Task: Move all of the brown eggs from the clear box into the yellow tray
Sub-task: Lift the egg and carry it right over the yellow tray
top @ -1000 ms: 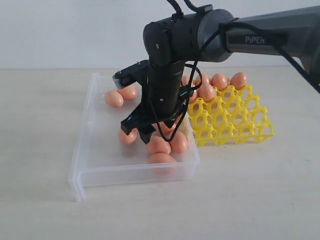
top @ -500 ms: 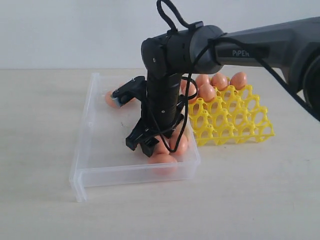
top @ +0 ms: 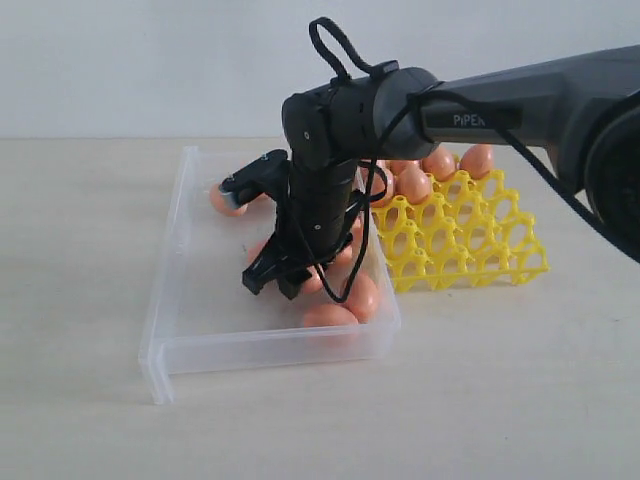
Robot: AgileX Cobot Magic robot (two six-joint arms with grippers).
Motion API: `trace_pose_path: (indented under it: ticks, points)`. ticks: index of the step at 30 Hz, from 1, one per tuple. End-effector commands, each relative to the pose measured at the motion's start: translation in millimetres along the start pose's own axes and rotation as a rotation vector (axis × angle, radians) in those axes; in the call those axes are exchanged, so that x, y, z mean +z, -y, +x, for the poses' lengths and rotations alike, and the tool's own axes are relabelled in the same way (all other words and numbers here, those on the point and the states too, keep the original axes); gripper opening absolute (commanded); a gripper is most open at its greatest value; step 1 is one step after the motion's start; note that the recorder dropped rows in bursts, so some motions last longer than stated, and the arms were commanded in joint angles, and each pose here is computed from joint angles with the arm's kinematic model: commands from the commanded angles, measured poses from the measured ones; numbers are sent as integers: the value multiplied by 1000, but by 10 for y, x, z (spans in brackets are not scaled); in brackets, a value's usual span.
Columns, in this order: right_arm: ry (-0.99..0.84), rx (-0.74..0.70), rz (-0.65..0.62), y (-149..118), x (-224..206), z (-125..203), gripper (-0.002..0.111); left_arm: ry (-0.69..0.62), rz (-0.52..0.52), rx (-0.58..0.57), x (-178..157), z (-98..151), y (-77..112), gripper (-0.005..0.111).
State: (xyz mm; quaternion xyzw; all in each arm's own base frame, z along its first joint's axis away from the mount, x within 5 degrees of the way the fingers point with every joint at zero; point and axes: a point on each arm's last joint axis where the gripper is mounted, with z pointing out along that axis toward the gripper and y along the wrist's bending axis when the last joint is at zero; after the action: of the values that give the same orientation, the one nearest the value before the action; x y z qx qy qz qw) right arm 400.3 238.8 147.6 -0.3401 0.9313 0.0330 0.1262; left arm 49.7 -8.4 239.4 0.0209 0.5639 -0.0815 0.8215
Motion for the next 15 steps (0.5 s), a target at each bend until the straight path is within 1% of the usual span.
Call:
trace_pose_path:
  ticks: [1, 5, 8, 11, 12, 14, 15]
  points:
    - [234, 25, 20, 34, -239, -159, 0, -8, 0, -13, -5, 17, -2, 4]
    - [447, 16, 31, 2, -314, -99, 0, -8, 0, -13, -5, 17, -2, 4]
    - [647, 10, 114, 18, -344, 60, 0, -8, 0, -13, -5, 17, -2, 4]
    - [856, 30, 218, 33, -374, 354, 0, -8, 0, -13, -5, 17, -2, 4]
    - [987, 35, 256, 32, -433, 445, 0, -8, 0, -13, -5, 17, -2, 4]
    - [1158, 23, 266, -3, -485, 680, 0, -8, 0, -13, -5, 17, -2, 4]
    - [1304, 19, 234, -41, -543, 831, 0, -8, 0, -13, -5, 17, -2, 4]
